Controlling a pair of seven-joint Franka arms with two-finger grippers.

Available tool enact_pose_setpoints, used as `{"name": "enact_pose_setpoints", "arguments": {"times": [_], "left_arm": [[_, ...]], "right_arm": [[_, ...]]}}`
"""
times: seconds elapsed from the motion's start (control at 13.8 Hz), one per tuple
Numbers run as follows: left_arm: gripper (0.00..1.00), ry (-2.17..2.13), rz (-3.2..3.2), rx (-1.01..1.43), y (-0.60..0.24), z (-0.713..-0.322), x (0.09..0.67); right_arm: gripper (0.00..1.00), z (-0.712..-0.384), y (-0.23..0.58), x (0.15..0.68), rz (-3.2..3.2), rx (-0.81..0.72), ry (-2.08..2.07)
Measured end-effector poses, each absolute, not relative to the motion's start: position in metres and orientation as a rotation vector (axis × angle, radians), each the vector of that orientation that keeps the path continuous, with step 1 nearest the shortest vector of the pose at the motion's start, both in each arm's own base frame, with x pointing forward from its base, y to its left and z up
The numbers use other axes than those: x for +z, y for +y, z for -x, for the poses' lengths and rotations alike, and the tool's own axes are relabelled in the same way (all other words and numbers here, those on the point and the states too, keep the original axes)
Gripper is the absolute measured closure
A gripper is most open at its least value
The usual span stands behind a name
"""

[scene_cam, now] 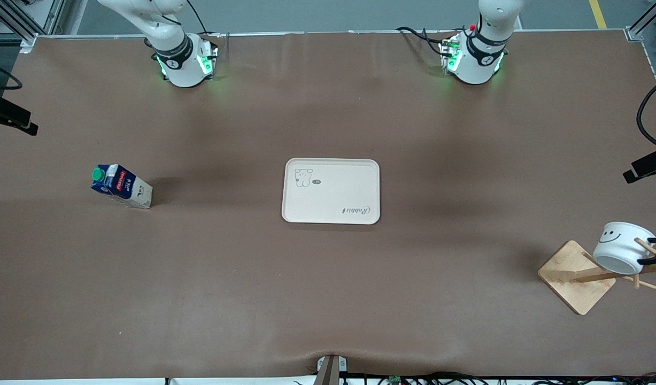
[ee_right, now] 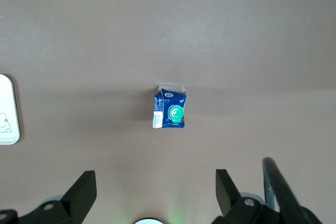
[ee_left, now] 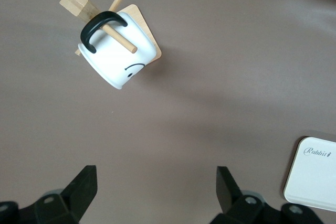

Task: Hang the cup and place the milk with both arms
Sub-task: 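Open the left gripper and draw it back from the hanging mug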

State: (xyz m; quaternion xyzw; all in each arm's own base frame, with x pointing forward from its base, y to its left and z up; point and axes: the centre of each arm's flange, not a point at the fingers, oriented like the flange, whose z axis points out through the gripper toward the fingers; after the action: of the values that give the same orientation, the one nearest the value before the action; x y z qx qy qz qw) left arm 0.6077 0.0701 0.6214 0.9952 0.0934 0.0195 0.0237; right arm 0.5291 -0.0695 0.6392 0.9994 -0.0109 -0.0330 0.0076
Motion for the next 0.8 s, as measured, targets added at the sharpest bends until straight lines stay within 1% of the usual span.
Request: {"name": "enact_pose_setpoints", "arguments": {"times": [0.14,0.8], "left_arm": [[0.00,0.289,-3.080,0.063,0.070,-0.608,0.622],[0.00,0.291,-3.099,0.110,0.064,-0.600,0.641]], "right_arm": [[0.00,-0.523,-0.069,0.632,-3.123,-0.086,-0.033],[0.00,-0.529,-0.068,0.635,-3.119,-0.017,-0.027]]}}
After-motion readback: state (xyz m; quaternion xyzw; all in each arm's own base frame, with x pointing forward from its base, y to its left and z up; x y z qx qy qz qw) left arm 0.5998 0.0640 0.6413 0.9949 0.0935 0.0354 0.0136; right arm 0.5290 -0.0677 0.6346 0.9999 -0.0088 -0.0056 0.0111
